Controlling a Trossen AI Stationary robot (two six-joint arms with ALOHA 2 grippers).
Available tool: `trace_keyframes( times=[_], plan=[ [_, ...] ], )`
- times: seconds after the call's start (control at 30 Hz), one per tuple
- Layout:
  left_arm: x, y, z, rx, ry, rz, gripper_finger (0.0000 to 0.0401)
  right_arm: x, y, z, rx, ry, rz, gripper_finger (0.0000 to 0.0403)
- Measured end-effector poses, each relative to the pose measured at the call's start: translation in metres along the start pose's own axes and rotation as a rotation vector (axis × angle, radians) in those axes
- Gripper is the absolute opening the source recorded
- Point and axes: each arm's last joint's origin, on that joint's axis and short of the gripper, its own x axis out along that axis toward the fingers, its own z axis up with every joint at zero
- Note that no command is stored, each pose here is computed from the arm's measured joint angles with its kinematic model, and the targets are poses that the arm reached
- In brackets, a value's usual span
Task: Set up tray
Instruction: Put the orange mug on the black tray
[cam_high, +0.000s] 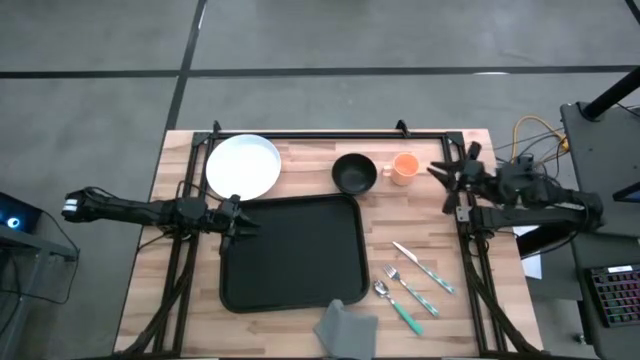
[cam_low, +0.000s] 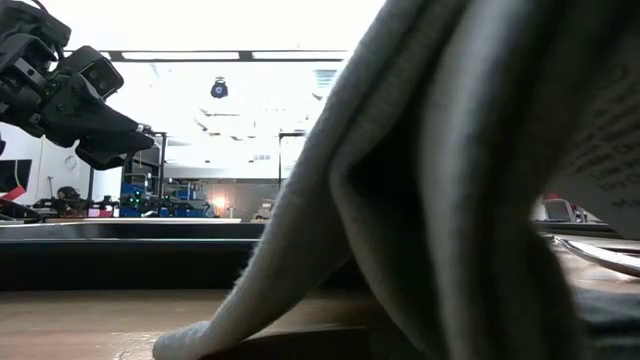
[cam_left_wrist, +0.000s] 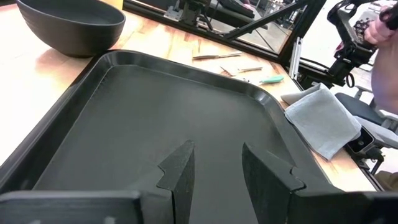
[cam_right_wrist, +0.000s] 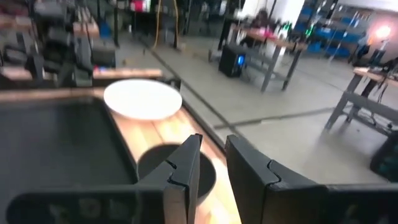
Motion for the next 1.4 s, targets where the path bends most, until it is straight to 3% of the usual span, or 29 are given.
trace_keyframes(
  times=[0.27, 0.53, 0.9, 1.4],
  plan=[
    [0.0, 0.0, 0.0, 0.0, 0.0, 0.0, 0.0115, 0.024, 0.009, 0.03, -0.064, 0.215, 0.003, 0.0068],
    [0.0, 0.0, 0.0, 0.0, 0.0, 0.0, 0.0115, 0.034, -0.002, 0.049, -0.085, 0.394, -0.074, 0.0068],
    [0.0, 0.0, 0.0, 0.0, 0.0, 0.0, 0.0115, 0.057, -0.027, 0.043, -0.012, 0.533, -0.003, 0.0068],
    [0.0, 0.0, 0.0, 0.0, 0.0, 0.0, 0.0115, 0.095, -0.048, 0.02, -0.004, 0.712, 0.03, 0.0071]
  ],
)
